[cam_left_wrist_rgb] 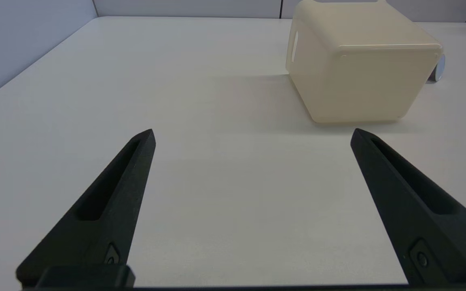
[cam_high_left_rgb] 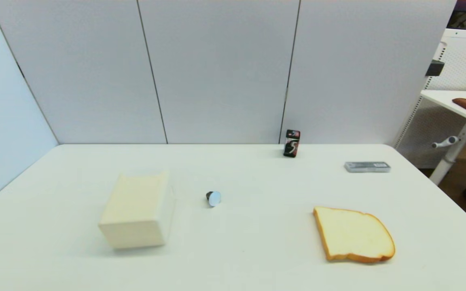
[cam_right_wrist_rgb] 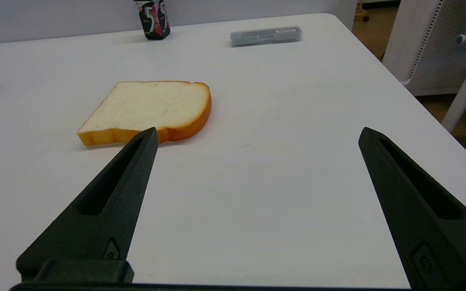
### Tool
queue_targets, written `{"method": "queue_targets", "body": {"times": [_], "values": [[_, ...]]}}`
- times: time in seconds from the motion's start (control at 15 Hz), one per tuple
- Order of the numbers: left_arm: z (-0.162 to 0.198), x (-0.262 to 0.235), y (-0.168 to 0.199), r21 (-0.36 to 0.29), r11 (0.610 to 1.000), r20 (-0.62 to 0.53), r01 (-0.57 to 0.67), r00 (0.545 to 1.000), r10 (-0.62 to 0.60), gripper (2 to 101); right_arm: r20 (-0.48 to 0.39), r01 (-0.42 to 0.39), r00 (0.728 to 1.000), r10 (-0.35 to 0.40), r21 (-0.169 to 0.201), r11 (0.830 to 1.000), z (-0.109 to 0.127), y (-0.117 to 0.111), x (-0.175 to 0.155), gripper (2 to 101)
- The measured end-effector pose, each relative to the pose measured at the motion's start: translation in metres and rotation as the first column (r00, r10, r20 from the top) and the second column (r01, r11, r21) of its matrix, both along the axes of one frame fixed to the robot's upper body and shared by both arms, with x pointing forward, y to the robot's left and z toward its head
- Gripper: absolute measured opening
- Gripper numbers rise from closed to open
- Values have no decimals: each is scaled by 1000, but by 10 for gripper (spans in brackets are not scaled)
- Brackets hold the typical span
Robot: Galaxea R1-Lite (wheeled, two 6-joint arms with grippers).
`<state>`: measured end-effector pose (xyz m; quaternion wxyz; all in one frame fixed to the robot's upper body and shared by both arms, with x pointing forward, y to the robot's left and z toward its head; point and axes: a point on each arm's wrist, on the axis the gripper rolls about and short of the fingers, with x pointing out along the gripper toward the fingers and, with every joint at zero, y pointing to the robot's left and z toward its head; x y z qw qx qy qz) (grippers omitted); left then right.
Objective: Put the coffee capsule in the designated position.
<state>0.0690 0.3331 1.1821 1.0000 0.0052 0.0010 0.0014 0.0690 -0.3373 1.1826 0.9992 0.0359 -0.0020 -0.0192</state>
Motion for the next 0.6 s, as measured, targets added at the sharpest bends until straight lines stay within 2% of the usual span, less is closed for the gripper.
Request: {"method": "queue_targets", "body": {"times": [0.6], "values": [[0,0,0,0,1000,0,0,1000,0,978,0,0,1000,0,0,1000,0,0,0,980]]}}
